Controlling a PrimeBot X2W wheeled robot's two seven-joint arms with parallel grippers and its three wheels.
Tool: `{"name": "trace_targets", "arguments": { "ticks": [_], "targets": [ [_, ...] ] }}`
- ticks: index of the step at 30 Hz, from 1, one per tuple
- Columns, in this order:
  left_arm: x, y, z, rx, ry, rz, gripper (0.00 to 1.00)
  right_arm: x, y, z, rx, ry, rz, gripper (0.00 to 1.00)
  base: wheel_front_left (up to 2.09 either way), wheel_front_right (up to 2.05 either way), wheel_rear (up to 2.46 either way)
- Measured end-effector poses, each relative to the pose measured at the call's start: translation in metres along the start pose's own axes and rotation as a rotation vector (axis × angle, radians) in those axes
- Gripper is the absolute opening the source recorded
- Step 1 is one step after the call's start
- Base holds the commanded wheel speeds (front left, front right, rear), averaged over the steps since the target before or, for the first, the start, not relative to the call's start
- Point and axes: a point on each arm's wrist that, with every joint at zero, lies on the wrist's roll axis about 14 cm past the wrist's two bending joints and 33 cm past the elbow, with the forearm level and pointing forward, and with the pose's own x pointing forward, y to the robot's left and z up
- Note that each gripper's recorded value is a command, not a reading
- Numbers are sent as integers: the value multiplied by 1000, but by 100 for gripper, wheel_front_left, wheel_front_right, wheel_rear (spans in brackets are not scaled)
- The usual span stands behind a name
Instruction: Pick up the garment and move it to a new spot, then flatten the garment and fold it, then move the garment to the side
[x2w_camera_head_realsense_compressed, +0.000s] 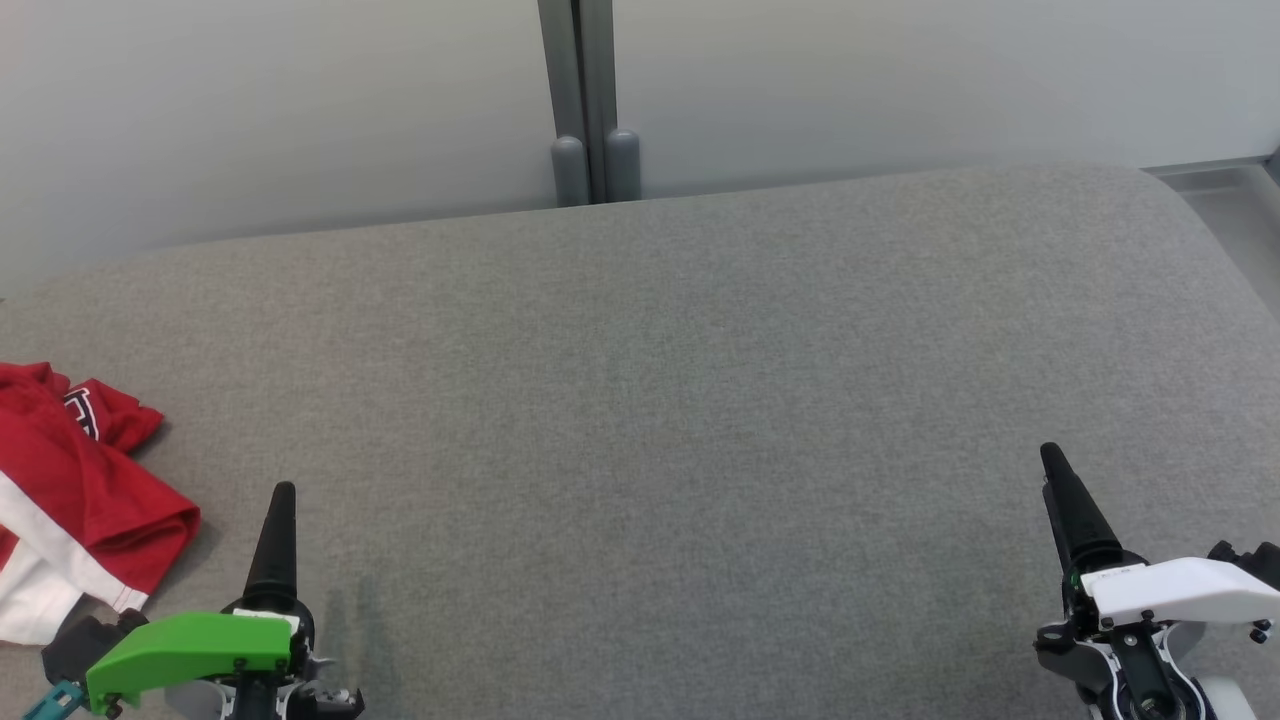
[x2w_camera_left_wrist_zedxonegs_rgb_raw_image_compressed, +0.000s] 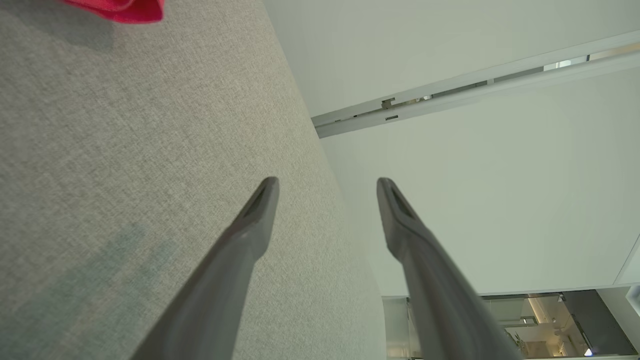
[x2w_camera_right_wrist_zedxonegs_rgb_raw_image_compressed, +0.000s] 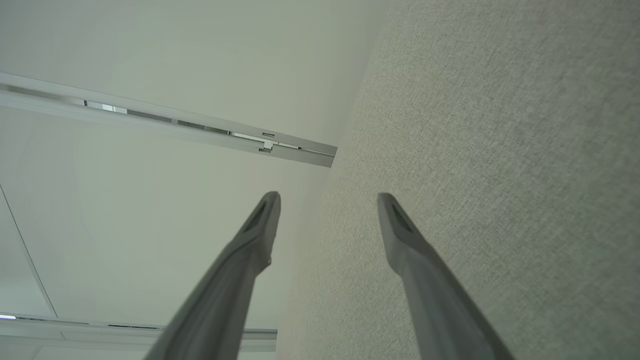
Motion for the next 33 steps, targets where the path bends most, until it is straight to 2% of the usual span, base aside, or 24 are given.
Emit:
{"name": "trace_targets", "arguments": {
  "ticks": [14, 33],
  "targets": [
    [1, 10, -5, 312, 22, 42, 100, 7, 10, -4, -287, 3, 27, 100, 0, 0, 0],
    [4, -2, -6, 599, -1, 2, 100, 10, 25, -10, -563, -25, 79, 100, 0, 0, 0]
  ]
}}
